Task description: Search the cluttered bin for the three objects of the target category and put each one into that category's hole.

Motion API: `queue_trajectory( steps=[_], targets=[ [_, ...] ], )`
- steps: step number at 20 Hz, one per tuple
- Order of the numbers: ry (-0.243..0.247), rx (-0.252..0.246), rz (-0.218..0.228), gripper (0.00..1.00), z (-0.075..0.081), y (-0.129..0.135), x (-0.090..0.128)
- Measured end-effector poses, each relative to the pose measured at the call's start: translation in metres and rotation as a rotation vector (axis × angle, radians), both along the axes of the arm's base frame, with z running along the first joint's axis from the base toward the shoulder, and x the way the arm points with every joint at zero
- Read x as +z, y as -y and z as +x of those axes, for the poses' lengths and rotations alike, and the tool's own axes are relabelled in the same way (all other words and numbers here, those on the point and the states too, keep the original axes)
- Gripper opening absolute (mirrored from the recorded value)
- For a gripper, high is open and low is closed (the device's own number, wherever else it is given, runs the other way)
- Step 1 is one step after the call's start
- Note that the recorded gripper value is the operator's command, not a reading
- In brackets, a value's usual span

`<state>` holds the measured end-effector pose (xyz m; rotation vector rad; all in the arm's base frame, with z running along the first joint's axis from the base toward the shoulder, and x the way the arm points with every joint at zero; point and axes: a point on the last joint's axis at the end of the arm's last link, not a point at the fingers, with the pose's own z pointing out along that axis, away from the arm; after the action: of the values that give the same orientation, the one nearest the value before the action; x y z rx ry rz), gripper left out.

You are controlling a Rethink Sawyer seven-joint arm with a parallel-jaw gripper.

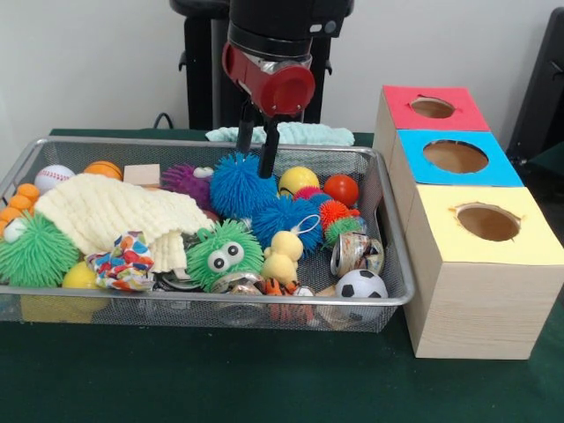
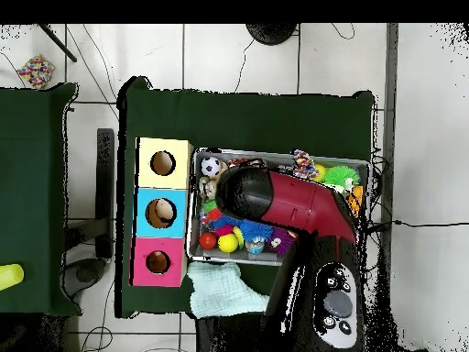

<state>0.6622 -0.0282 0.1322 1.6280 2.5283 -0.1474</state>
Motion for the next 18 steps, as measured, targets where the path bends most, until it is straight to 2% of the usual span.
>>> queue_trajectory(
  steps=[10, 18],
  targets=[
    [-0.023, -0.002, 0.005, 1.0, -0.003, -0.001, -0.015],
    [-0.024, 0.003, 0.004, 1.0, -0.002, -0.003, -0.018]
  ],
)
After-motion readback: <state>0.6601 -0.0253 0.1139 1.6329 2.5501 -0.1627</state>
